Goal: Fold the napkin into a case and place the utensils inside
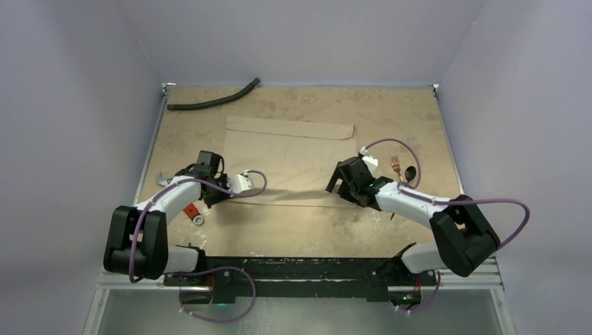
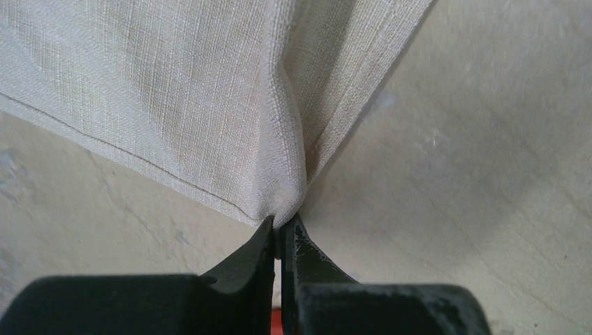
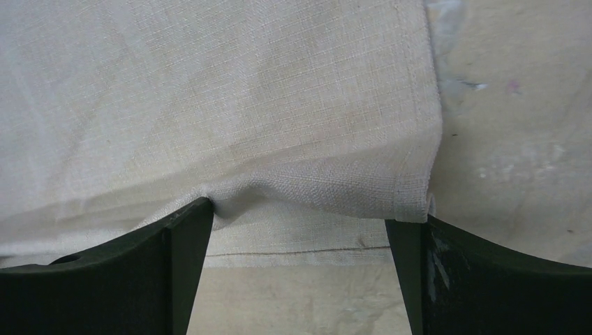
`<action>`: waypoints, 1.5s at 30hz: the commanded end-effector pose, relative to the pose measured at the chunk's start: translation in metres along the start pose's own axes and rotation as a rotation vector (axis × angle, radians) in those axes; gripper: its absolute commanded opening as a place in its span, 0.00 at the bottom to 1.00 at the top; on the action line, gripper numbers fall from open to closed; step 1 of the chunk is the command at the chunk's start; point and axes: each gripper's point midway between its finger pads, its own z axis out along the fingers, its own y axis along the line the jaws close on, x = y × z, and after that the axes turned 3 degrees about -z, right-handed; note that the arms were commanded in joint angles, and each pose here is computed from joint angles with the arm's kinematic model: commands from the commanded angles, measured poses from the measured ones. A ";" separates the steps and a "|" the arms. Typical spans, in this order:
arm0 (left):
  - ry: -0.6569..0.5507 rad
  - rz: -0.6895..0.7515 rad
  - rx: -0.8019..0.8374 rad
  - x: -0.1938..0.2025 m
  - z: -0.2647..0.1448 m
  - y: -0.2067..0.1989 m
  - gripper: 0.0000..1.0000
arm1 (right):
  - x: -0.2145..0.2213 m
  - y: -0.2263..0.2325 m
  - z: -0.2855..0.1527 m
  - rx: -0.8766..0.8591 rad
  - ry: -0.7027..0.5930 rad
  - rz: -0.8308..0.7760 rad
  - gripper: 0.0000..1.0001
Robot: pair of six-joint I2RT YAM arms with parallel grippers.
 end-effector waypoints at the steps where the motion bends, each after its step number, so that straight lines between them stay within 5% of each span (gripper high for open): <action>1: 0.116 0.004 0.116 0.039 -0.010 -0.036 0.01 | 0.045 -0.017 0.007 0.071 0.114 -0.043 0.95; 8: 0.099 -0.009 0.100 0.034 -0.021 -0.034 0.04 | 0.038 -0.023 -0.012 0.078 0.085 -0.025 0.94; 18: 0.051 -0.053 0.031 0.021 -0.032 -0.020 0.43 | 0.029 -0.053 -0.052 0.163 0.046 -0.030 0.99; 28: 0.049 -0.047 0.024 0.020 -0.045 -0.020 0.52 | 0.075 -0.046 -0.041 0.148 0.168 -0.068 0.93; 36: 0.089 -0.026 0.126 0.033 -0.035 -0.045 0.40 | 0.085 -0.043 -0.041 0.152 0.167 -0.083 0.53; 40: 0.054 0.029 0.196 0.028 -0.046 -0.057 0.45 | 0.070 -0.033 -0.045 0.154 0.123 -0.084 0.23; 45: 0.011 0.103 0.270 0.027 -0.047 -0.075 0.51 | 0.056 -0.014 -0.050 0.128 0.103 -0.100 0.10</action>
